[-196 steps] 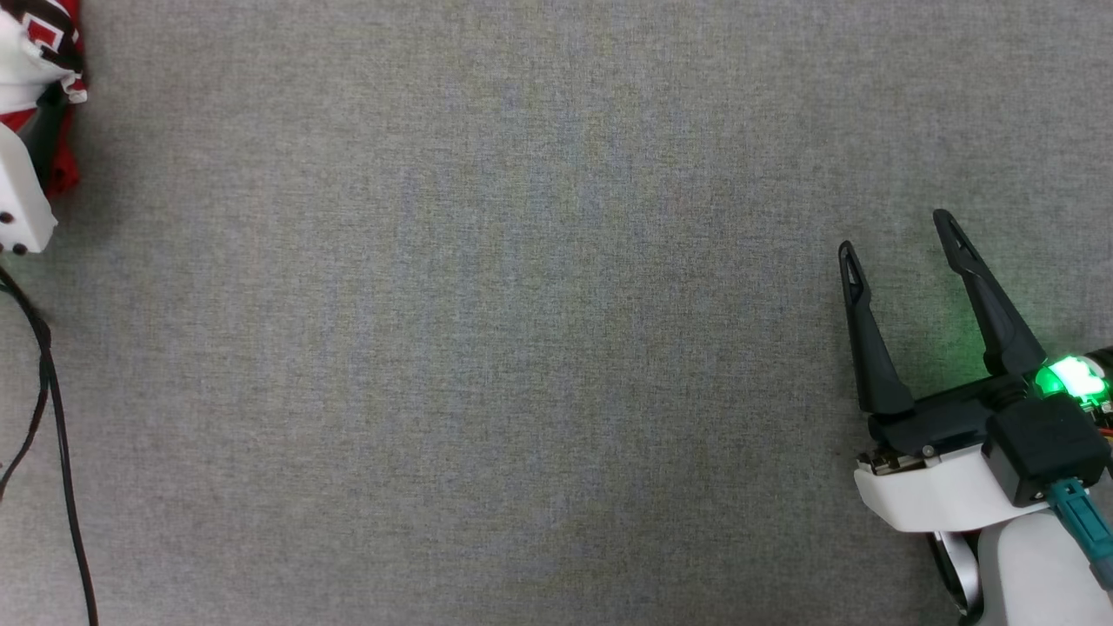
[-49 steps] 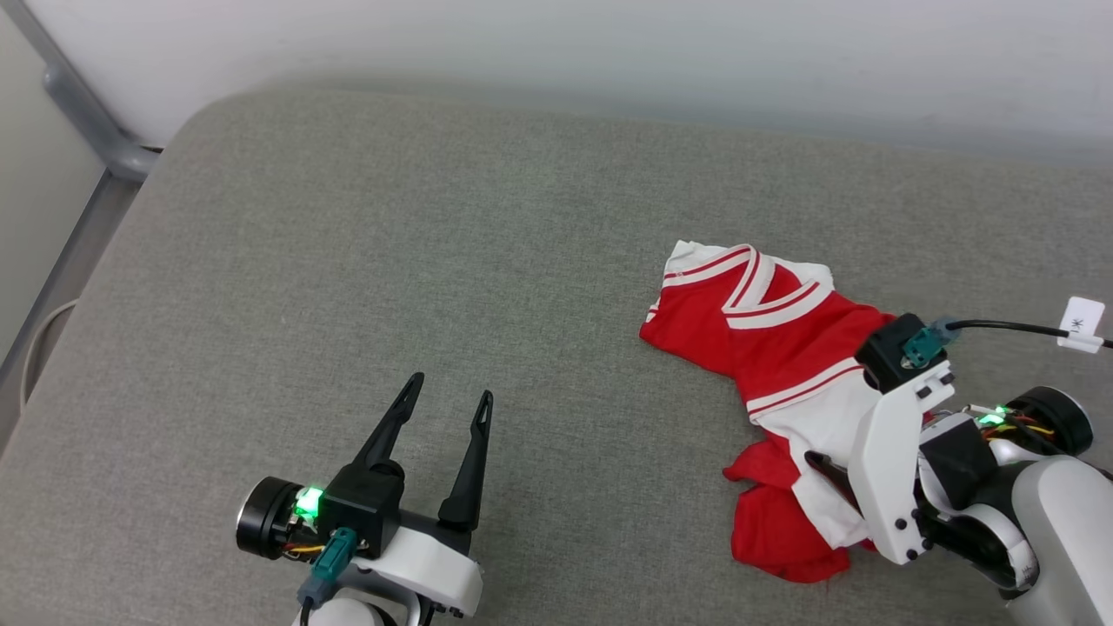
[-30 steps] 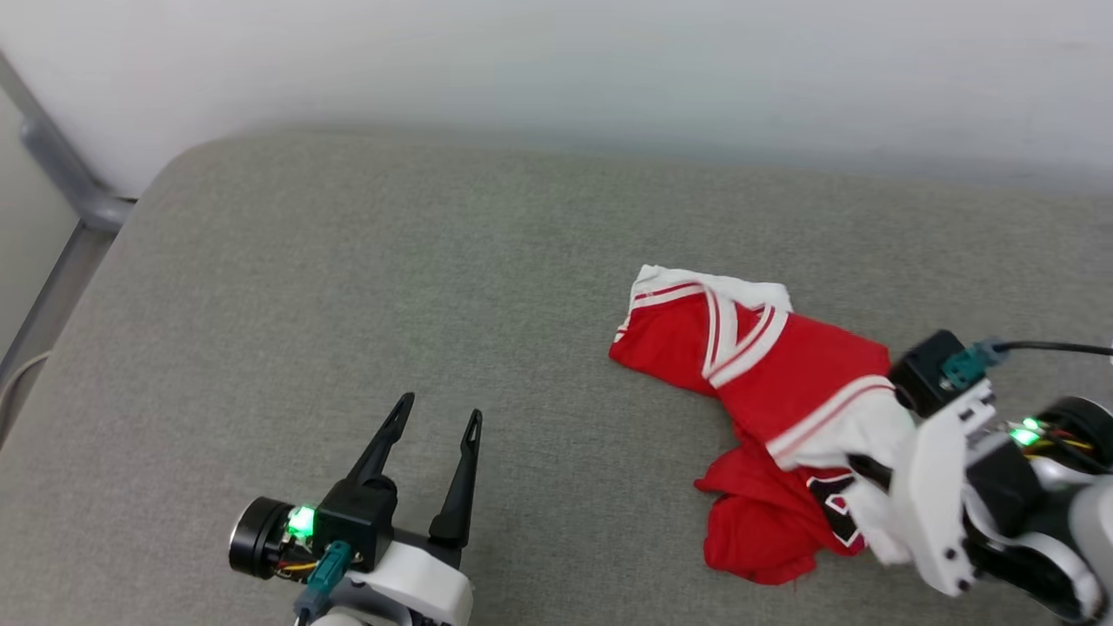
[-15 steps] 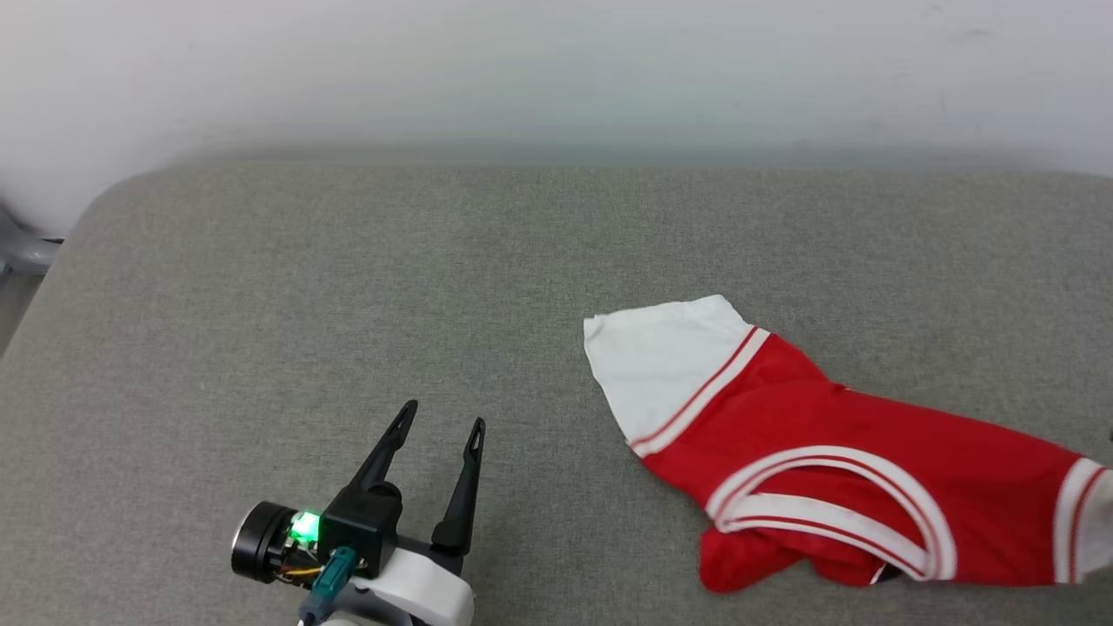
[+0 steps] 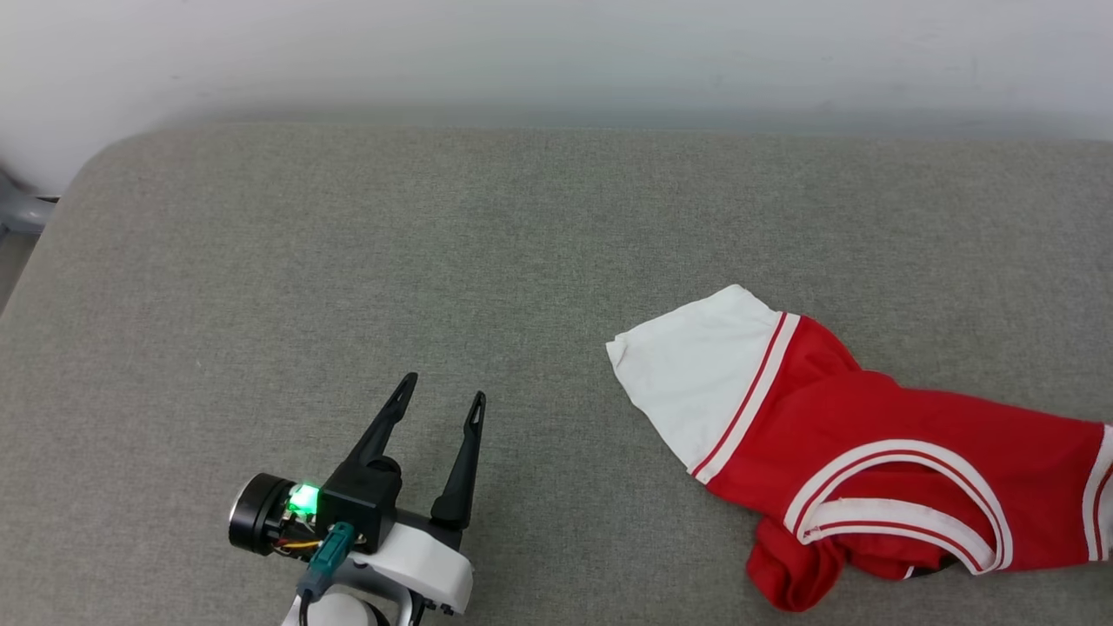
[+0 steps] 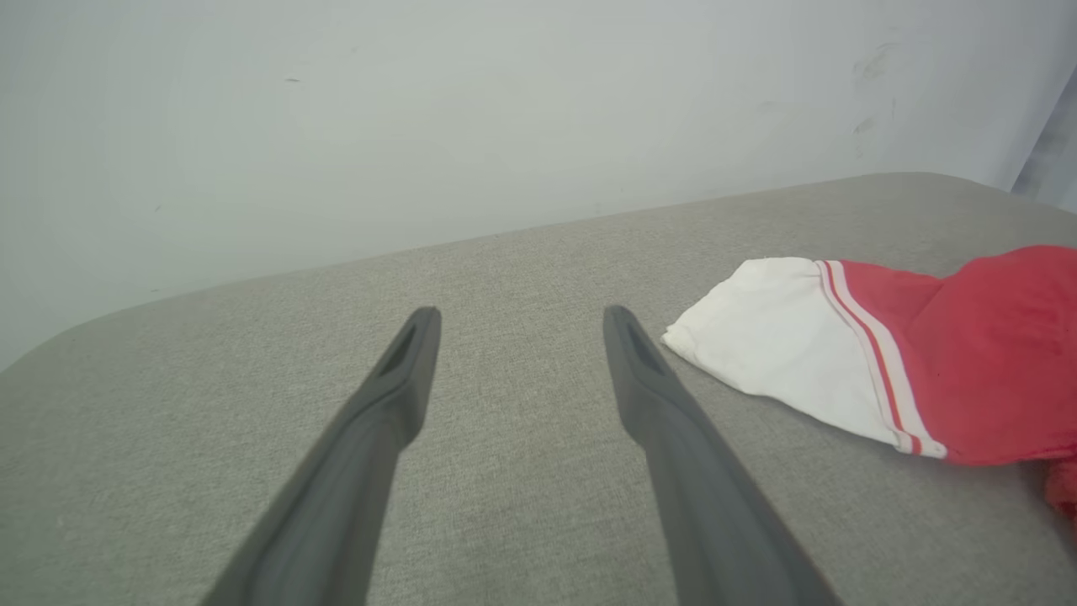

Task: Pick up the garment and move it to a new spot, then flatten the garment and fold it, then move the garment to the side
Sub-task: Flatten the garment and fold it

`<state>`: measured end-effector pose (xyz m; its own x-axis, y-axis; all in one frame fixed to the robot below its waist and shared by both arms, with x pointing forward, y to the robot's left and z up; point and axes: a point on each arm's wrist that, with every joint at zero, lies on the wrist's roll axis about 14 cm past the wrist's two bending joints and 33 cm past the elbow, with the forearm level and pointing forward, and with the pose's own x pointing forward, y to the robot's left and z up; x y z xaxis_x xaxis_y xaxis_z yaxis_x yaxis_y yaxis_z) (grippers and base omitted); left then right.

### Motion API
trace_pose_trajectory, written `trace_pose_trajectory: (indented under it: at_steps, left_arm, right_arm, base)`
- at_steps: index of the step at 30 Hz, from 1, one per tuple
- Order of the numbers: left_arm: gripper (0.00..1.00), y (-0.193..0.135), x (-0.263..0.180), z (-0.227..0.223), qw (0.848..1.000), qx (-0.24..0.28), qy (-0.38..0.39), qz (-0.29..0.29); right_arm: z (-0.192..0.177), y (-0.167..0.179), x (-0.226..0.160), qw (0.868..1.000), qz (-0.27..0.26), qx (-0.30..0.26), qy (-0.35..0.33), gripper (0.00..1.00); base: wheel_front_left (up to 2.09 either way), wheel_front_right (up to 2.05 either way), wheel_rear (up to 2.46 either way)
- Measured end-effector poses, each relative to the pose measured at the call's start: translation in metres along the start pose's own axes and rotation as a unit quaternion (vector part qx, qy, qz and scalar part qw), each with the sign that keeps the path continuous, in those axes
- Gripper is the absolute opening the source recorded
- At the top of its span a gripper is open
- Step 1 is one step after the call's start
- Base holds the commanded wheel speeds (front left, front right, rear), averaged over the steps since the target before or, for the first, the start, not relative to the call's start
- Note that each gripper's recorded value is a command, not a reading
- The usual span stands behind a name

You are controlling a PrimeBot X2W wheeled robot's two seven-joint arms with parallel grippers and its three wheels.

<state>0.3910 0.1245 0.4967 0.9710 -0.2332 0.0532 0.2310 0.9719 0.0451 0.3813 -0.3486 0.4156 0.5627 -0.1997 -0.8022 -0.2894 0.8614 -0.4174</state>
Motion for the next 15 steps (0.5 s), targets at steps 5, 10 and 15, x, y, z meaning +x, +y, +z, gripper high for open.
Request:
trace_pose_trajectory:
  at_steps: [5, 10, 15]
  left_arm:
    - [1.0, -0.001, 0.001, 0.0, 1.0, -0.001, -0.001, 0.0]
    - [1.0, -0.005, 0.002, 0.01, 1.0, -0.004, -0.014, -0.004]
    - [1.0, -0.009, 0.001, 0.02, 0.999, -0.011, -0.03, -0.008]
  right_arm:
    - [0.023, -0.002, 0.0, 0.998, -0.008, 0.022, -0.061, 1.0]
    - [0.067, -0.012, -0.022, 0.982, -0.02, 0.064, -0.179, 1.0]
    - [0.102, -0.019, -0.056, 0.947, -0.03, 0.109, -0.301, 1.0]
  base:
    - [0.0, 0.0, 0.0]
    - [0.0, 0.0, 0.0]
    - [0.0, 0.0, 0.0]
